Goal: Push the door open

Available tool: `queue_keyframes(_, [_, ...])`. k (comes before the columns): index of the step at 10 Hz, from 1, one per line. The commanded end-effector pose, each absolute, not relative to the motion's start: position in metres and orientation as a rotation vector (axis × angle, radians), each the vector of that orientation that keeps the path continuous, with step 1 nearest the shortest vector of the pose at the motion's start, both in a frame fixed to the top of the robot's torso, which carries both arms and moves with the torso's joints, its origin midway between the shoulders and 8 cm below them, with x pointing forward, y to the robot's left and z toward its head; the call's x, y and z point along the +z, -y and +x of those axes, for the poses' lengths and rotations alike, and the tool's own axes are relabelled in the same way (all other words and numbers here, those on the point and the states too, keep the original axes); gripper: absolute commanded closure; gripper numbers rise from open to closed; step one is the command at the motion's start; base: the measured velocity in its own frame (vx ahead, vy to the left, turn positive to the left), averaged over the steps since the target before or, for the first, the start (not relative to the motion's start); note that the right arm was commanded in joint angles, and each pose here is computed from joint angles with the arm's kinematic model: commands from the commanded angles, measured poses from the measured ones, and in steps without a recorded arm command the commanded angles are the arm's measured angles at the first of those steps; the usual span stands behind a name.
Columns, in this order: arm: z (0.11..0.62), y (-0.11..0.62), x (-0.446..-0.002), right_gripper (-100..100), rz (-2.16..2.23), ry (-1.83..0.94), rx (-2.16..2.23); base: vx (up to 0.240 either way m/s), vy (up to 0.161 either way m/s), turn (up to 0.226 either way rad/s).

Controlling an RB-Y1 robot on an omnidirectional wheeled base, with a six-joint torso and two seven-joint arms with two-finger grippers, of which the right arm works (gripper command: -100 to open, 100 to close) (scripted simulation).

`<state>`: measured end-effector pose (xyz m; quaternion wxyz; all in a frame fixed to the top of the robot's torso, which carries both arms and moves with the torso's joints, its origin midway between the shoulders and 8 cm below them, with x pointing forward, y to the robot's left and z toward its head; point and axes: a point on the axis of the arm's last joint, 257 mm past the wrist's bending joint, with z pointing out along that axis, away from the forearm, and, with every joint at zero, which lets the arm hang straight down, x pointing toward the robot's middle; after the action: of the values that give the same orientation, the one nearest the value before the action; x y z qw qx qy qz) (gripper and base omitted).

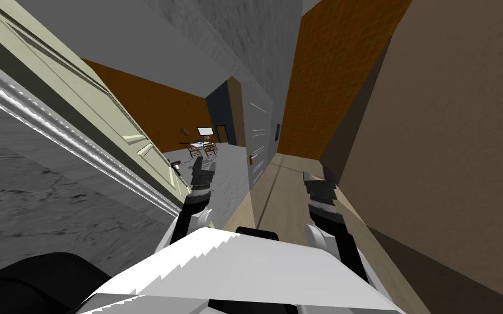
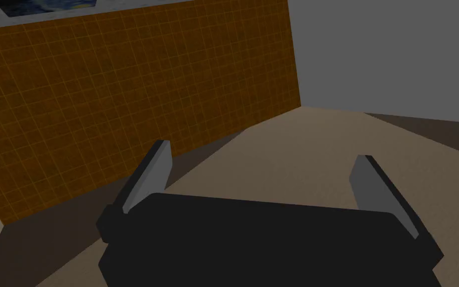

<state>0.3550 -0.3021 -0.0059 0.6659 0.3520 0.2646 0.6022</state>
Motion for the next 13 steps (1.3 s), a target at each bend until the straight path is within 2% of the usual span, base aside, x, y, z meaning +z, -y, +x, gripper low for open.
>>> queue_keyframes(1, [0.363,0.296,-0.014,-100,0.804,-0.620,1.372,0.219,-0.020,0.115])
queue_keyframes(7, [0.394,0.272,-0.047,-100,0.846,-0.710,1.416,0.144,-0.079,0.136])
queue_keyframes(13, [0.422,0.244,-0.082,-100,0.886,-0.804,1.454,0.096,-0.072,0.113])
